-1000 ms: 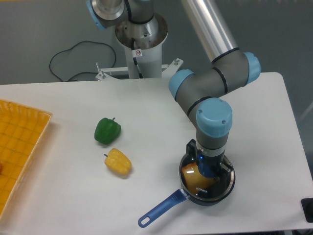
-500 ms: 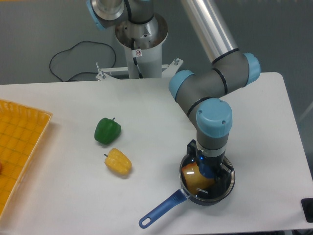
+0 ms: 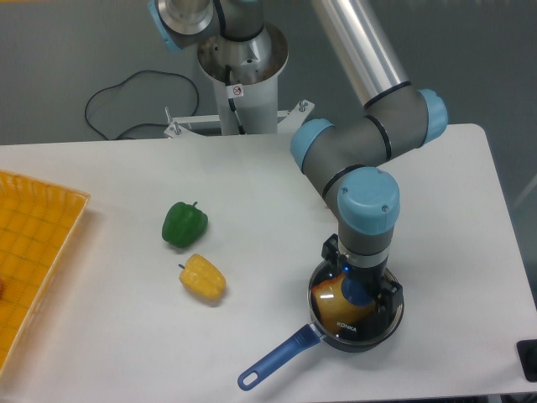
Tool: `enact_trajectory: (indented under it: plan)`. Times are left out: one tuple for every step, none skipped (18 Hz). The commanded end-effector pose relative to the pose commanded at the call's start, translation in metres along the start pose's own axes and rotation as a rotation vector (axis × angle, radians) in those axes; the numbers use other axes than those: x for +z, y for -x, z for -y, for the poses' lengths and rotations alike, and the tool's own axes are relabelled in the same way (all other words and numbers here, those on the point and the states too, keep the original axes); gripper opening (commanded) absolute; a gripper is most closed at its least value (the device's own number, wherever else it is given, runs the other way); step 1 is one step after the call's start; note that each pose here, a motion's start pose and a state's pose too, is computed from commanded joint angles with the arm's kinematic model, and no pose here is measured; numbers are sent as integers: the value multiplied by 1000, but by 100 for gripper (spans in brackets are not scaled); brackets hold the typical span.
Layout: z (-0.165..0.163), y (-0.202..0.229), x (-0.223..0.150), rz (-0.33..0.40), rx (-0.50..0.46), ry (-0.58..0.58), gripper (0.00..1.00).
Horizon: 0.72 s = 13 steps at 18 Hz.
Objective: Close the pot lid
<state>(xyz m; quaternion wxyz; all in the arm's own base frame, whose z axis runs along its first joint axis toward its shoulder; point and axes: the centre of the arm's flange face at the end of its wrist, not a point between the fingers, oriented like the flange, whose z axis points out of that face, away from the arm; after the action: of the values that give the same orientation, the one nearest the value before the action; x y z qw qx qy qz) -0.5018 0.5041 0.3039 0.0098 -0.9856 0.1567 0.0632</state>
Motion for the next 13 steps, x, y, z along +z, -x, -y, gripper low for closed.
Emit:
enact_trajectory:
  plan:
    - [0, -3, -10, 2, 0, -5, 100]
    - [-1, -7, -17, -7, 0, -4, 100]
    - [1, -11, -23, -16, -1, -2, 100]
    - [0, -15, -31, -14, -6, -3, 100]
    - [-1, -22, -47, -1, -17, -10, 100]
    - [-2, -28, -59, -6, -20, -26, 100]
    - [-3, -33, -72, -12, -23, -45, 100]
    - [-3, -40, -89, -12, -22, -63, 100]
    - [-5, -48, -104, -6, -19, -66, 100]
    - [-1, -61, -119, 7, -2, -71, 100]
    - [0, -73, -135, 23, 9, -78, 100]
    - [6, -87, -148, 28, 24, -91, 100]
    - [11, -100, -150, 8, 36, -98, 100]
